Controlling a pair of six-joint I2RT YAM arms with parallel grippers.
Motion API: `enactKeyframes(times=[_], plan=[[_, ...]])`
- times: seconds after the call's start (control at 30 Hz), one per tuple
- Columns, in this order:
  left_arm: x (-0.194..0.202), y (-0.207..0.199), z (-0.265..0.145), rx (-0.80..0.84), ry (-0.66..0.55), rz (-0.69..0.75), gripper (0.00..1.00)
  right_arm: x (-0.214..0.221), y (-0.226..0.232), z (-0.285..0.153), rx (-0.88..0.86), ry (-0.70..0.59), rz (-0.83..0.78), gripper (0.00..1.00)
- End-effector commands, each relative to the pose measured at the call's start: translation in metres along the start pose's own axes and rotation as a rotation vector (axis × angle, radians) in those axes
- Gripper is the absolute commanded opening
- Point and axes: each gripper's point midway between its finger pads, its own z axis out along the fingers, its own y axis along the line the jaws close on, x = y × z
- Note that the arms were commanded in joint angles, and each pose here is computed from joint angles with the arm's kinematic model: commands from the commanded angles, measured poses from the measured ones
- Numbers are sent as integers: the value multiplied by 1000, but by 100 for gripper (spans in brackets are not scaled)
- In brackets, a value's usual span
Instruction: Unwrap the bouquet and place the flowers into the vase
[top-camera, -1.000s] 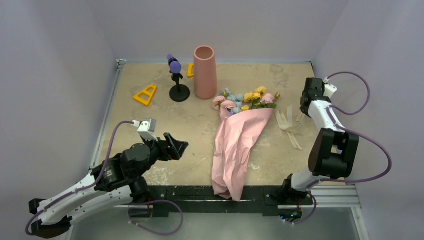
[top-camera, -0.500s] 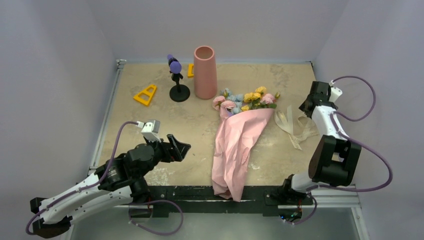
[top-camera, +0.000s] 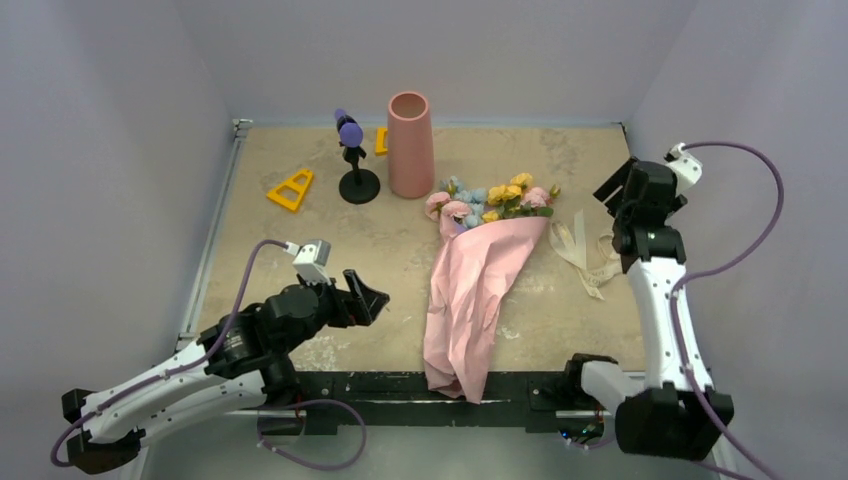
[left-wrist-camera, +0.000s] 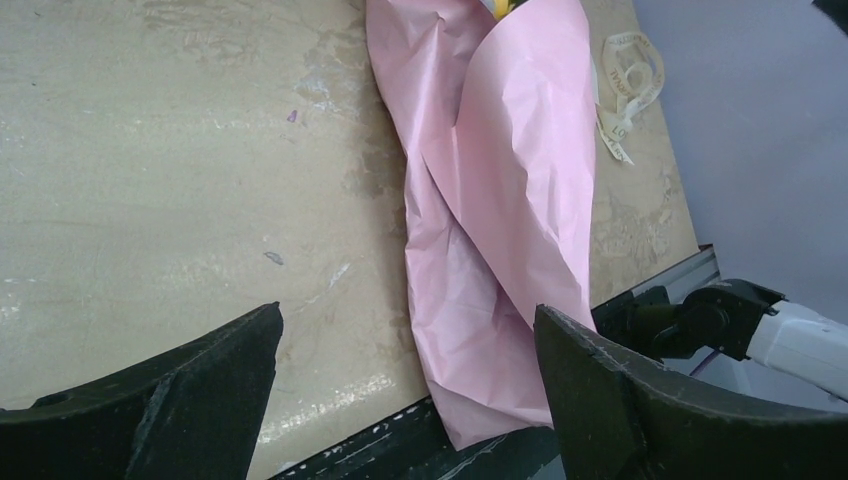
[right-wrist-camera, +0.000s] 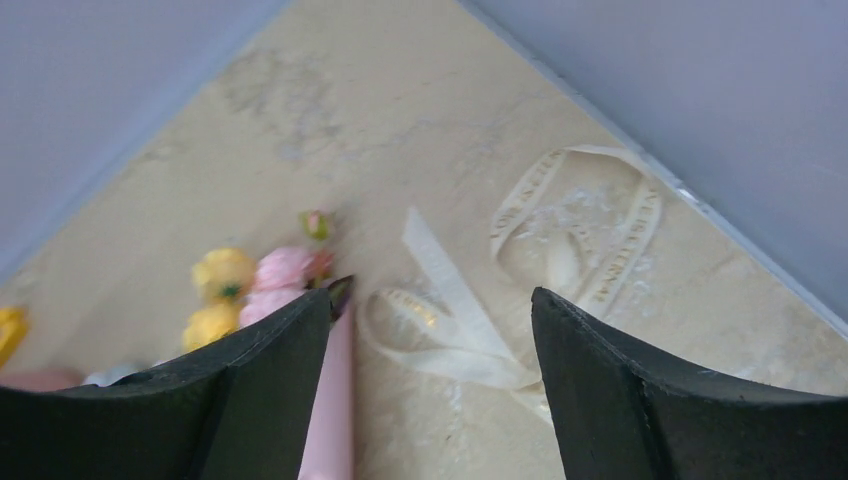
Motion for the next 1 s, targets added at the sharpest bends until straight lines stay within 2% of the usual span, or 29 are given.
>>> enactKeyframes(times=[0.0, 0.1, 0.17, 0.3, 0.5, 0.67, 0.97], plan=[[-1, -18, 3, 51, 15, -76, 100, -22, 51, -74, -249, -125, 0, 77], [4, -16, 4, 45, 25, -108, 100, -9, 79, -119, -419, -134, -68, 73], [7, -9, 7, 21, 17, -140, 100, 13, 98, -150, -554, -92, -136, 71], [17, 8, 14, -20, -10, -227, 100, 70, 119, -200, -718, 13, -310, 69], [41, 18, 24, 12, 19, -234, 99, 147, 126, -250, -733, 73, -639, 78], [60, 31, 27, -42, 78, -219, 98, 185, 134, -269, -725, 91, -767, 81], [74, 41, 28, -79, 124, -216, 97, 228, 139, -264, -609, 112, -917, 81]])
